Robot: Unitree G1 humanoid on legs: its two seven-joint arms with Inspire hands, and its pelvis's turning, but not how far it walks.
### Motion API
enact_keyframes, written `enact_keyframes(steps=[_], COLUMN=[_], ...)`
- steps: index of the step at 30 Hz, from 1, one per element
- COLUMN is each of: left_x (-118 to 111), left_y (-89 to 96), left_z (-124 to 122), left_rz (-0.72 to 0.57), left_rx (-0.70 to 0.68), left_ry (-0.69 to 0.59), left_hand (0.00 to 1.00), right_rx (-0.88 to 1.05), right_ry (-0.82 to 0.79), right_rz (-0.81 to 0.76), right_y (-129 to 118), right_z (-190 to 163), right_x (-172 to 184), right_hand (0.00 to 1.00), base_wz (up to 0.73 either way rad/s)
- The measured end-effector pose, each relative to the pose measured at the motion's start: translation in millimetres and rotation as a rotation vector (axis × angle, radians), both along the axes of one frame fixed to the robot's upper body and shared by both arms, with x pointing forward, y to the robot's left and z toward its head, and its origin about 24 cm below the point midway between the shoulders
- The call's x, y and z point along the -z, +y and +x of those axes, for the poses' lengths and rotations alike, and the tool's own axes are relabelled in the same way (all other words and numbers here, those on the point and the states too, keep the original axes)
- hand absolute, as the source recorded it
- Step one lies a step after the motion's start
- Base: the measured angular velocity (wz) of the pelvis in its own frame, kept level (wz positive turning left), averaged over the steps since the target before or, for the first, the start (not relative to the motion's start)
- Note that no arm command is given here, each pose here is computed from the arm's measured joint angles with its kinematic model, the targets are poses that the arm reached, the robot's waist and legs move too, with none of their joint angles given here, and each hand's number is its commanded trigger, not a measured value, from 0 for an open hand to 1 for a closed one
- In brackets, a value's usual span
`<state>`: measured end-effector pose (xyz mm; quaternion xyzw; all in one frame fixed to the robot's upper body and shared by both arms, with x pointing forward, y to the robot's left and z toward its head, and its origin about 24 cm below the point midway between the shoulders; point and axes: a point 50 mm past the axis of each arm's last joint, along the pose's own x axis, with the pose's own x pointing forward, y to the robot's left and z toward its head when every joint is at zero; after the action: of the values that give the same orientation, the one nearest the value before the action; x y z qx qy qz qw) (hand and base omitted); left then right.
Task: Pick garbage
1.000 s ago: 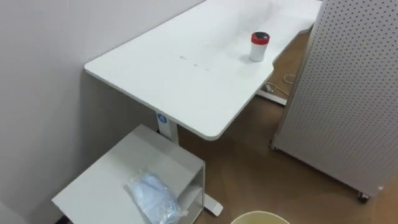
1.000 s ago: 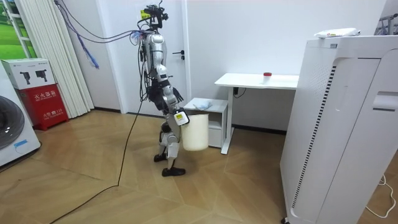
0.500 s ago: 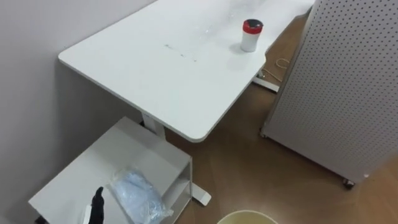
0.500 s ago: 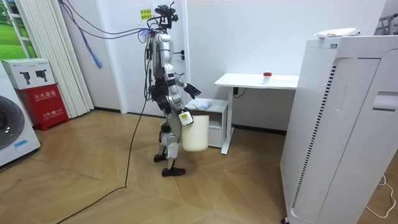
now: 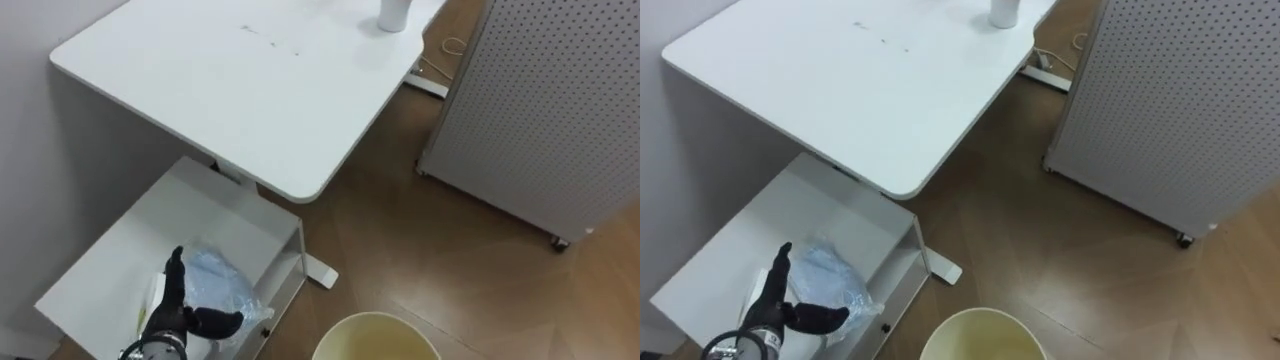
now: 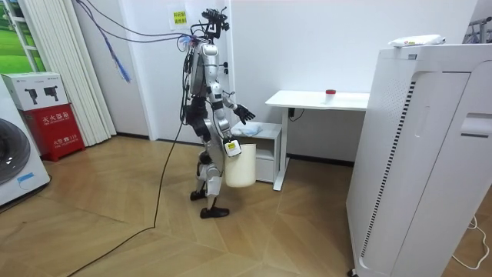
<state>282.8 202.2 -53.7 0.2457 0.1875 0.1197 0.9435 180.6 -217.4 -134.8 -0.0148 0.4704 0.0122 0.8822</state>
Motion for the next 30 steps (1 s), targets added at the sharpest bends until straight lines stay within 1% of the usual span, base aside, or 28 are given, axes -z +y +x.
enact_keyframes(steps=[6,10,13,18,22,30], left_x=[-13,-18,-19,-6,-5,-5], left_y=[-9.0,-10.9,-9.0,-3.6,0.8,7.6], left_z=[14,20,22,13,11,12], left_rz=[0.039,0.075,0.094,0.129,0.153,0.259], left_rx=[0.036,0.052,0.058,0.060,0.061,0.110], left_ry=[-0.052,-0.069,-0.065,0.015,0.028,0.083], left_hand=[0.00,0.00,0.00,0.00,0.00,0.00], right_rx=[0.010,0.031,0.039,0.066,0.107,0.144], right_ry=[-0.035,-0.050,-0.060,-0.063,-0.073,-0.105], right_rz=[0.007,0.024,0.038,0.060,0.077,0.093], right_y=[2,3,5,5,4,3], right_z=[11,13,15,15,16,22], right_x=[-5,-6,-7,-7,-8,-12], right_hand=[1.00,1.00,1.00,1.00,1.00,1.00], base_wz=[0.04,0.04,0.00,0.01,0.00,0.00])
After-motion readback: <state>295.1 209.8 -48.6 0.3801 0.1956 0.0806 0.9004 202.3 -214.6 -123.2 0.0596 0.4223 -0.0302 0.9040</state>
